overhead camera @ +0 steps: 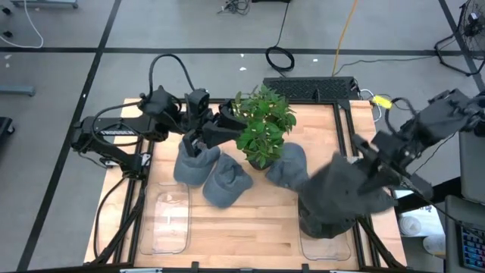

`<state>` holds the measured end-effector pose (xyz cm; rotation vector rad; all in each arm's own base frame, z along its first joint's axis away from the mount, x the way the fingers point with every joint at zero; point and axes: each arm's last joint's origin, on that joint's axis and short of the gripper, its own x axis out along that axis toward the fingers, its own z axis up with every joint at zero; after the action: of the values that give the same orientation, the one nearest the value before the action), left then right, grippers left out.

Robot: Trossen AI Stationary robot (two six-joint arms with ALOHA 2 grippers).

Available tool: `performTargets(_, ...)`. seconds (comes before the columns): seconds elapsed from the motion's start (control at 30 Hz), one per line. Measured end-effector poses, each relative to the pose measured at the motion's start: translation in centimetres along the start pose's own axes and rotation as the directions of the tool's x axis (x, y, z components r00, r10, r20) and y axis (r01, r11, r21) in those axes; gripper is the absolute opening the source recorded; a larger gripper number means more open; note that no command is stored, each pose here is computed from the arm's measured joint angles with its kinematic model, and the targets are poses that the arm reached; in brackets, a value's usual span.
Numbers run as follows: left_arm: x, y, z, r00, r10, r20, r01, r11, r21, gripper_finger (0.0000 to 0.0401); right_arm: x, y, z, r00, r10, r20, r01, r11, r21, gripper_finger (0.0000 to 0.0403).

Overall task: Pick & Place hat
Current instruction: Put the black cap into the right transparent bin

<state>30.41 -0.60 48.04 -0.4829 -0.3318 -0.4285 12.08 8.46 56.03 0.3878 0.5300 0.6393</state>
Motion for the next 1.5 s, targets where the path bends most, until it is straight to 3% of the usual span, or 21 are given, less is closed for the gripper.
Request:
performTargets(0.23,-0.1,0.5,-0.7,0.996,0.045,-0.071,-0.05,0.997,-0.066,0.0175,3.4,1.4,-0.7,0.979,0.127,-0.16,-0.123,0.992,0.036,0.0025)
performTargets(0.53,-0.1,0.5,-0.7,0.997,0.037,-0.073,-0.049,0.984,-0.169,0.0175,7.1,2.2,-3.2,0.906,0.066,-0.419,-0.017,0.993,0.12,0.0025)
performTargets(0.93,-0.1,0.5,-0.7,0.997,0.038,-0.073,-0.052,0.978,-0.2,0.0175,11.7,2.9,-7.0,0.789,-0.069,-0.61,0.047,0.998,-0.051,0.0025)
performTargets(1.33,0.0,0.4,-0.7,0.997,0.035,-0.074,-0.05,0.978,-0.204,0.0175,16.4,0.2,-12.4,0.603,-0.206,-0.771,0.139,0.979,-0.152,0.0025)
performTargets(1.5,0.0,0.4,-0.7,0.997,0.035,-0.074,-0.05,0.974,-0.22,0.0175,18.1,-0.5,-14.0,0.595,-0.201,-0.778,0.127,0.98,-0.156,0.0025)
